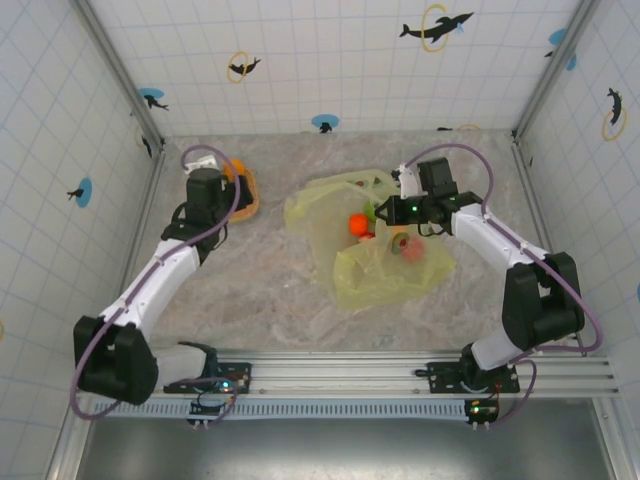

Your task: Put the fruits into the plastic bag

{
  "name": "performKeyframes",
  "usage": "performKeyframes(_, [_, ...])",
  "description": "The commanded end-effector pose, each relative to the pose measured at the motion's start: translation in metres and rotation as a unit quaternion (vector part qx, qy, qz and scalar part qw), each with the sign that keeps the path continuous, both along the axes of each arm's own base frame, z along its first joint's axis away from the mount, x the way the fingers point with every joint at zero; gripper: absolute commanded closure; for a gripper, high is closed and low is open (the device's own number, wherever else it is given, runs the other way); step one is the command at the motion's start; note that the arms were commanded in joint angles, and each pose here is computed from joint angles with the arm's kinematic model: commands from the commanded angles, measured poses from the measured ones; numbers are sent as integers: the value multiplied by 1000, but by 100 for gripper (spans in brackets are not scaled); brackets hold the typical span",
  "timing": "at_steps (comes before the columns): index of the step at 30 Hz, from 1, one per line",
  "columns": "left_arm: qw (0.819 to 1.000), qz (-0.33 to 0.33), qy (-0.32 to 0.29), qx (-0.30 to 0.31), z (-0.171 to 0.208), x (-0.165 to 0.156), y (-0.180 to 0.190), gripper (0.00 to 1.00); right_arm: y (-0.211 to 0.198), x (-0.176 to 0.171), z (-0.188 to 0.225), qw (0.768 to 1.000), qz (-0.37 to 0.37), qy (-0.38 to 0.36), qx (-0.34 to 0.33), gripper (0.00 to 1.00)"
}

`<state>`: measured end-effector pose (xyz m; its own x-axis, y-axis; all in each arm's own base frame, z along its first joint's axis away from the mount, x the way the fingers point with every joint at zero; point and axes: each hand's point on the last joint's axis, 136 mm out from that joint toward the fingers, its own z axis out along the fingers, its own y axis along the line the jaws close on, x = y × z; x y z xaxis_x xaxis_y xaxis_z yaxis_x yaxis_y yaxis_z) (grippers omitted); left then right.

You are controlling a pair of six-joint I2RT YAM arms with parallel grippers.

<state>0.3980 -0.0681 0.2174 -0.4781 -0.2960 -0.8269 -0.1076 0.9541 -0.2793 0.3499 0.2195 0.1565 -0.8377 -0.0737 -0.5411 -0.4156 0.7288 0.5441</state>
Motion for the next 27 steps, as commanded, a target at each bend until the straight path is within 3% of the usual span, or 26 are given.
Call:
performKeyframes(1, [997,35,46,-42,-36,15,18,16,2,0,10,1000,4,-24,2,100])
performKeyframes(11, [989,83,118,-13,-101,60,58,18,2,0,11,1000,4,-24,3,100])
performKeyframes(27, [980,70,187,22,-165,96,65,29,4,2,12,1000,6,-21,-2,100])
